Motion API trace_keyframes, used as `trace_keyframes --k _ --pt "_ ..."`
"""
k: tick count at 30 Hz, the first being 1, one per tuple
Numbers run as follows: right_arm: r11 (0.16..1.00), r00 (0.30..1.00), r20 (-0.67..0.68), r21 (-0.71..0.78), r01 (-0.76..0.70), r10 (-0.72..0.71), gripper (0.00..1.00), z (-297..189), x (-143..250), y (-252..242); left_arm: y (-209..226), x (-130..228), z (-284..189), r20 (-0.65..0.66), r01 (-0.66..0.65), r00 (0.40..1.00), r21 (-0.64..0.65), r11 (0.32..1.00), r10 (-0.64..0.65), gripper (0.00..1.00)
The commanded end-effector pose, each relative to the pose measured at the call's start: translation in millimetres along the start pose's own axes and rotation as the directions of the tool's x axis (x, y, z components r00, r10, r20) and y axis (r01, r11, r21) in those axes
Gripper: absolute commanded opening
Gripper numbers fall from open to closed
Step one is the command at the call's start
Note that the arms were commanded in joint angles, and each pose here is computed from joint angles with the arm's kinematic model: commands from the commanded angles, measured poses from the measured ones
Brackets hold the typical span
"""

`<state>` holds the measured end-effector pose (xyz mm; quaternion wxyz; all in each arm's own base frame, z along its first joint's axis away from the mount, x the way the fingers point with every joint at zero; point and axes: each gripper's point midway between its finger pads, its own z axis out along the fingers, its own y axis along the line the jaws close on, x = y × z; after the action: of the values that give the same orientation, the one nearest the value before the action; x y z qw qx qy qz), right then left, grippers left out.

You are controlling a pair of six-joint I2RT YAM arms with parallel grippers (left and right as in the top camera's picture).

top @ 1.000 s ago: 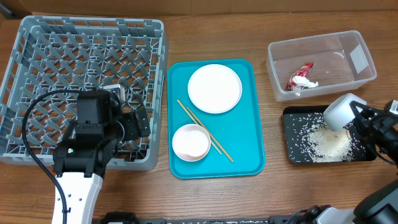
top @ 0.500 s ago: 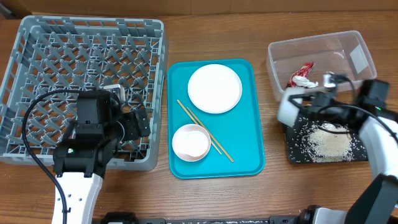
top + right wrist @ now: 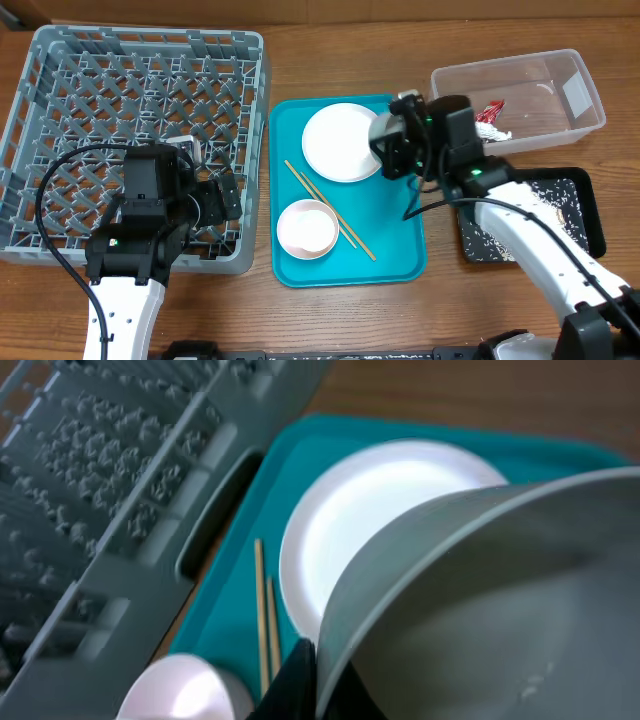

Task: Sort waste into correct bins and load items into the dishwasher
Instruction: 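Bring the empty bowl back and set it on the white plate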

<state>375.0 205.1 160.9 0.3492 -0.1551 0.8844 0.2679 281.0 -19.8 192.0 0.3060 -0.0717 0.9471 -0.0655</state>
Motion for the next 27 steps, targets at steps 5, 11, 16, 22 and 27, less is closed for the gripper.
trace_keyframes --k 5,11,16,22,27 --pt "0.996 0.998 0.026 0.071 0.057 -0.059 0.04 48 -2 -6 -6 -9 -5 0.021 0.003 1.0 0.02 1.0 -0.003 1.0" --pt "0.996 0.999 -0.016 0.069 0.052 -0.051 0.04 67 -6 -10 -6 -8 -4 0.017 0.004 1.0 0.019 1.0 -0.004 1.0" --pt "0.995 0.997 -0.04 0.072 0.065 -0.062 0.04 75 -17 -10 -6 -8 -4 0.016 0.004 1.0 0.019 1.0 -0.004 1.0" --pt "0.996 0.986 -0.16 0.073 0.055 -0.042 0.04 102 24 -14 -6 -8 -3 0.013 0.004 1.0 0.018 1.0 -0.004 1.0" --pt "0.996 0.979 -0.196 0.06 0.064 -0.051 0.18 113 39 -8 -6 -8 -3 0.013 0.003 1.0 0.018 1.0 -0.004 1.0"
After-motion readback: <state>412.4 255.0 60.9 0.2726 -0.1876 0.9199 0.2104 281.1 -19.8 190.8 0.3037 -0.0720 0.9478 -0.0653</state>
